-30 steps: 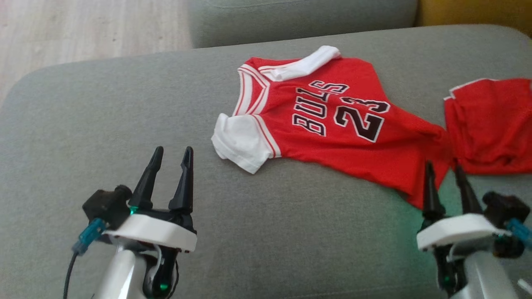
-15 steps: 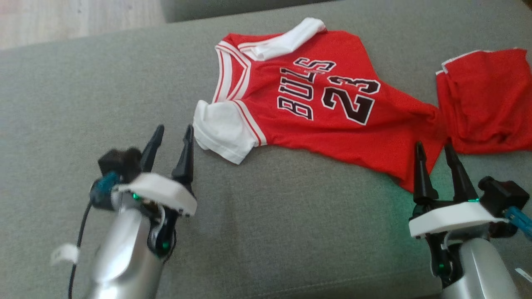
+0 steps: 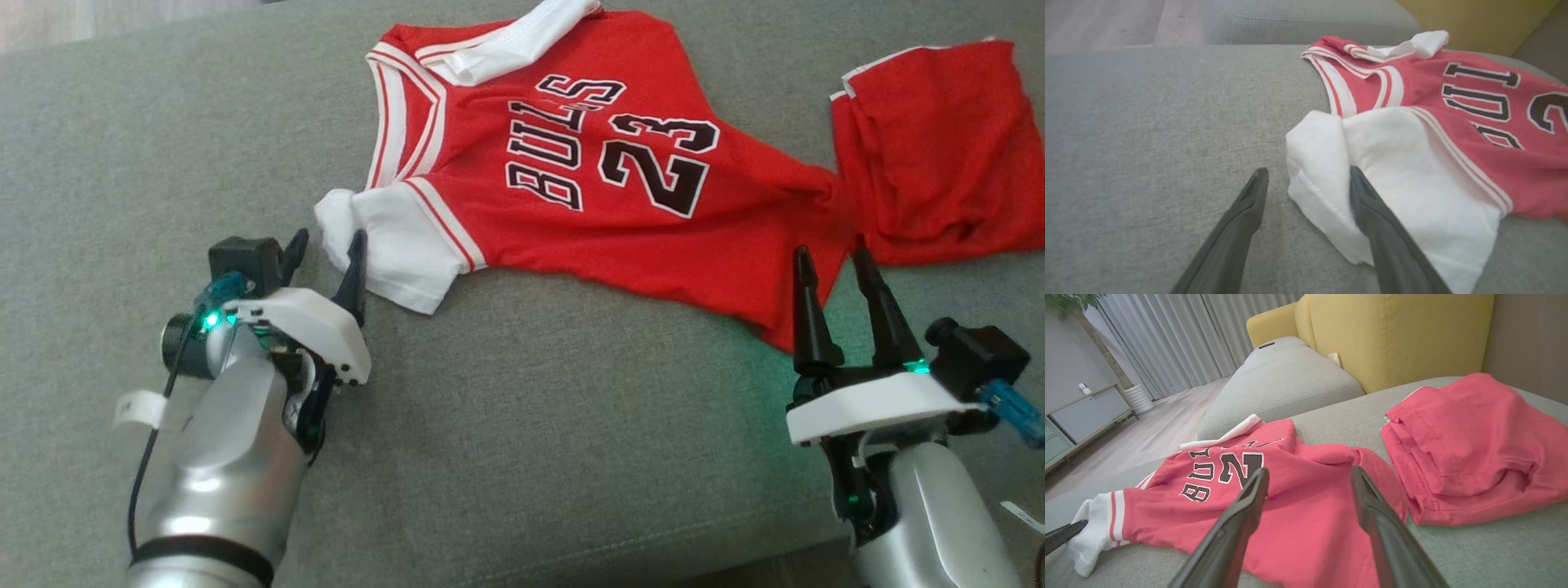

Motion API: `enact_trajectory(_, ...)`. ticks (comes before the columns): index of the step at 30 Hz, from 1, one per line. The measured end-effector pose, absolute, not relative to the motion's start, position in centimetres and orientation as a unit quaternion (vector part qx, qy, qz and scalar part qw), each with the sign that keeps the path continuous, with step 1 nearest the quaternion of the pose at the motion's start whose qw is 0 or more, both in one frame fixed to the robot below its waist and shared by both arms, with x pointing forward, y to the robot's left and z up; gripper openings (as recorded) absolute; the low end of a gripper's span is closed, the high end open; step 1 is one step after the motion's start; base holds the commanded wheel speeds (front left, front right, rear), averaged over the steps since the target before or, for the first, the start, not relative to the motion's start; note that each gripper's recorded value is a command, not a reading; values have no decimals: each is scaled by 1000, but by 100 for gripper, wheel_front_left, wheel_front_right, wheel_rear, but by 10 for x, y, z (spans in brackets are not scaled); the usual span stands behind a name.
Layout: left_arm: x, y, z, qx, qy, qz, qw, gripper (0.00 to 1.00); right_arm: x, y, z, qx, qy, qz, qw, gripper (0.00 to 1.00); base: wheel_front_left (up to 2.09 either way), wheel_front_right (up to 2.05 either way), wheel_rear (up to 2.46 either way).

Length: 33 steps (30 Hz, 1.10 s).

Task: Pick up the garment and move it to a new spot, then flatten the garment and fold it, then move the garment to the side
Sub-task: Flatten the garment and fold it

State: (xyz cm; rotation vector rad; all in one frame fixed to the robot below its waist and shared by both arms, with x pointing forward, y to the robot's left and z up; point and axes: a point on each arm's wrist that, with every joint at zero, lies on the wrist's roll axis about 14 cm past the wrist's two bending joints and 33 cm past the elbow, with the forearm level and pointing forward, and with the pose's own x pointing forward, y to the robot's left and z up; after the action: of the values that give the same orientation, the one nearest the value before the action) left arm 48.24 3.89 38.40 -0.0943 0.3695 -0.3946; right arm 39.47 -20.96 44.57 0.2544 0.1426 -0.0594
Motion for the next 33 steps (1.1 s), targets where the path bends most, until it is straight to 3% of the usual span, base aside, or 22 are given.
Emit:
enact_trajectory(11,486,40,375,-22,205,-194,959,100,392,-208,445,126,73,-27,989,100,0,0,0)
enact_trajectory(12,487,40,375,-21,204,-194,959,91,392,-208,445,126,73,-27,989,100,0,0,0)
enact_trajectory(13,487,41,377,-21,202,-193,960,33,392,-208,446,127,73,-27,989,100,0,0,0)
enact_trajectory(14,488,41,380,-22,199,-193,961,0,392,-207,446,127,73,-26,989,100,0,0,0)
enact_trajectory(20,499,43,425,-46,125,-182,974,0,382,-207,428,127,116,-29,985,100,0,0,0)
enact_trajectory(33,454,89,449,-83,76,-122,986,0,350,-204,370,150,234,-43,960,100,0,0,0)
